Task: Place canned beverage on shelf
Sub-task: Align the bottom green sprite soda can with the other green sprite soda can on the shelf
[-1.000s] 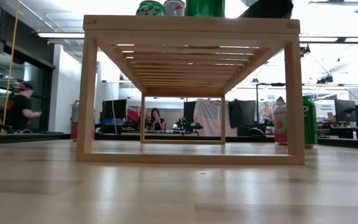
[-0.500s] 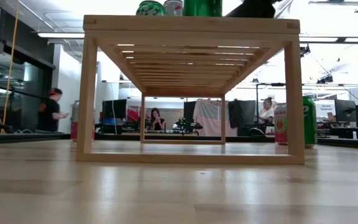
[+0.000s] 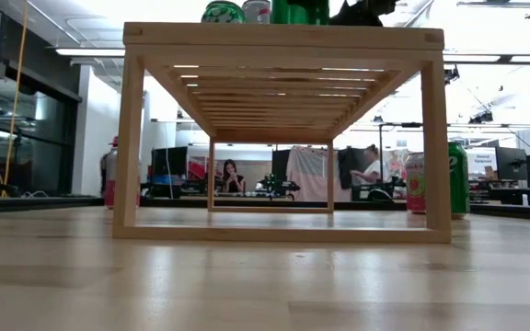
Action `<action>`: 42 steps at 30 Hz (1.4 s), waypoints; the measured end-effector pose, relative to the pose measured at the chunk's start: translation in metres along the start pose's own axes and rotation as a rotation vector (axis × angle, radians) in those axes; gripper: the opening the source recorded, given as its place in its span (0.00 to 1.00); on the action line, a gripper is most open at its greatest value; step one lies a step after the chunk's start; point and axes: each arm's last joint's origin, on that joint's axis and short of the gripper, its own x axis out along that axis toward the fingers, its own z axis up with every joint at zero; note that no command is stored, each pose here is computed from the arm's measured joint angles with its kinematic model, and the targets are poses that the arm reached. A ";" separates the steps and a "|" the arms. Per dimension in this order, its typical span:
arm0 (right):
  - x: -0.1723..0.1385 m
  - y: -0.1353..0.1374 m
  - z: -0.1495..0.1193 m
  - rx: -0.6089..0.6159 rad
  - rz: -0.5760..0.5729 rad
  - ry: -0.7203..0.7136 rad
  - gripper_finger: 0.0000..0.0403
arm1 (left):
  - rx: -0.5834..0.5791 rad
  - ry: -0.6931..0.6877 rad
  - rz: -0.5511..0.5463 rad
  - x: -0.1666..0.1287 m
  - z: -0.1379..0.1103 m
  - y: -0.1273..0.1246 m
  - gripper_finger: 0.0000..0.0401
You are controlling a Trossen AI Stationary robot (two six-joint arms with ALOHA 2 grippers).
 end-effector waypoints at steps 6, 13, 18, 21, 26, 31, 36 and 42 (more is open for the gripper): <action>0.000 0.000 0.000 -0.002 0.000 -0.002 0.94 | 0.005 0.013 0.090 -0.002 0.000 0.005 0.00; 0.003 -0.005 0.008 -0.025 -0.048 -0.068 0.70 | 0.012 0.029 0.202 -0.006 0.000 0.010 0.00; 0.008 -0.014 0.014 -0.009 -0.075 -0.107 0.70 | 0.015 0.035 0.249 -0.006 0.000 0.012 0.00; 0.011 -0.019 0.018 0.009 -0.089 -0.135 0.70 | 0.016 0.035 0.249 -0.006 0.000 0.012 0.00; 0.018 -0.026 0.017 0.011 -0.115 -0.127 0.70 | 0.017 0.037 0.250 -0.006 0.000 0.012 0.00; 0.034 -0.026 0.011 -0.006 -0.119 -0.097 0.70 | 0.034 0.039 0.250 -0.006 0.000 0.012 0.00; 0.045 -0.019 0.015 -0.061 -0.129 -0.080 0.70 | 0.037 0.039 0.250 -0.006 0.000 0.012 0.00; 0.047 -0.019 0.018 -0.099 -0.181 -0.072 0.70 | 0.034 0.040 0.250 -0.006 0.000 0.012 0.00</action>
